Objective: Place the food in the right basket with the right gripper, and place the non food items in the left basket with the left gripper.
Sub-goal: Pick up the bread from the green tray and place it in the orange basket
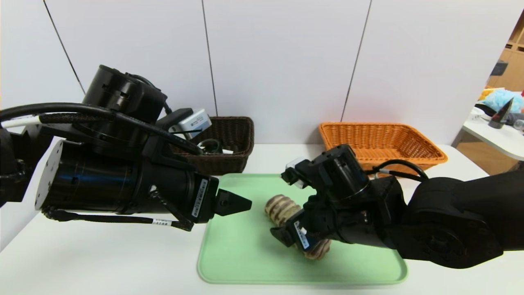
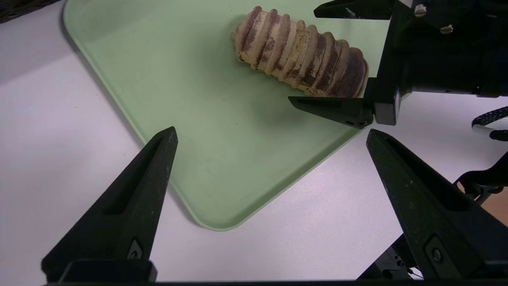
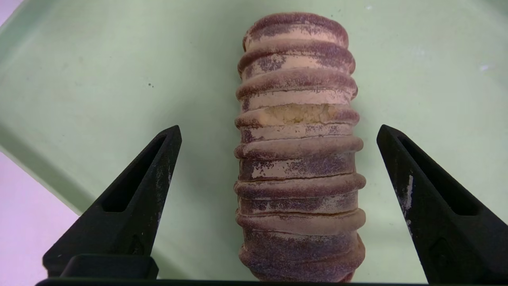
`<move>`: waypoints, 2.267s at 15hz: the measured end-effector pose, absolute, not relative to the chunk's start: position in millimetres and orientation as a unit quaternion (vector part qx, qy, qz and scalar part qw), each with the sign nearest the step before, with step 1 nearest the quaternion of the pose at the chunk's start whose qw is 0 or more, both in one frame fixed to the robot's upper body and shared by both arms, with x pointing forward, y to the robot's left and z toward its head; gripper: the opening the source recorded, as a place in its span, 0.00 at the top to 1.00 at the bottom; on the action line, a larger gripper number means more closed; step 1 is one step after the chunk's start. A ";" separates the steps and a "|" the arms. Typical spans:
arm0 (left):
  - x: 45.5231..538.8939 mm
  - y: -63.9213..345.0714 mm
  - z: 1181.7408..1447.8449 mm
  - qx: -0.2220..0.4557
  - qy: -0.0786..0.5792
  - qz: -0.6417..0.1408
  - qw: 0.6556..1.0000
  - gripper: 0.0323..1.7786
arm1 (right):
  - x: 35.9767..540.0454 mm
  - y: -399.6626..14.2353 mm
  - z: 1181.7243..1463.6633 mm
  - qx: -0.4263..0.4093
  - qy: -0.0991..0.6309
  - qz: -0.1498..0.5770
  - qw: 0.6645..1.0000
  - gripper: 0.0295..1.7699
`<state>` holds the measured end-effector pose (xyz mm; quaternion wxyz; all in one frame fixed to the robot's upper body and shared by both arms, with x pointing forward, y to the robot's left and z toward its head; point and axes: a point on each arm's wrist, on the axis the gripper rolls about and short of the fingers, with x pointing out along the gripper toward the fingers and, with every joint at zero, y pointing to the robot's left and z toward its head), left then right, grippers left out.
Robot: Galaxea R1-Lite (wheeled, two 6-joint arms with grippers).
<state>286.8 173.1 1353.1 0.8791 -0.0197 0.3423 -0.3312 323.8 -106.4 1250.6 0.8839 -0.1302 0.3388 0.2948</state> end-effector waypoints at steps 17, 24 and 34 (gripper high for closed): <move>287.7 172.4 1355.0 -0.022 0.333 -0.334 0.882 0.05 | 334.6 -100.2 1247.8 -0.118 0.403 0.261 0.869 0.04; 287.7 172.4 1354.9 -0.022 0.333 -0.333 0.882 0.05 | 333.5 -101.2 1244.6 -0.119 0.409 0.260 0.867 0.04; 287.9 172.2 1355.5 -0.023 0.330 -0.334 0.882 0.05 | 333.0 -101.9 1245.9 -0.114 0.404 0.257 0.870 0.98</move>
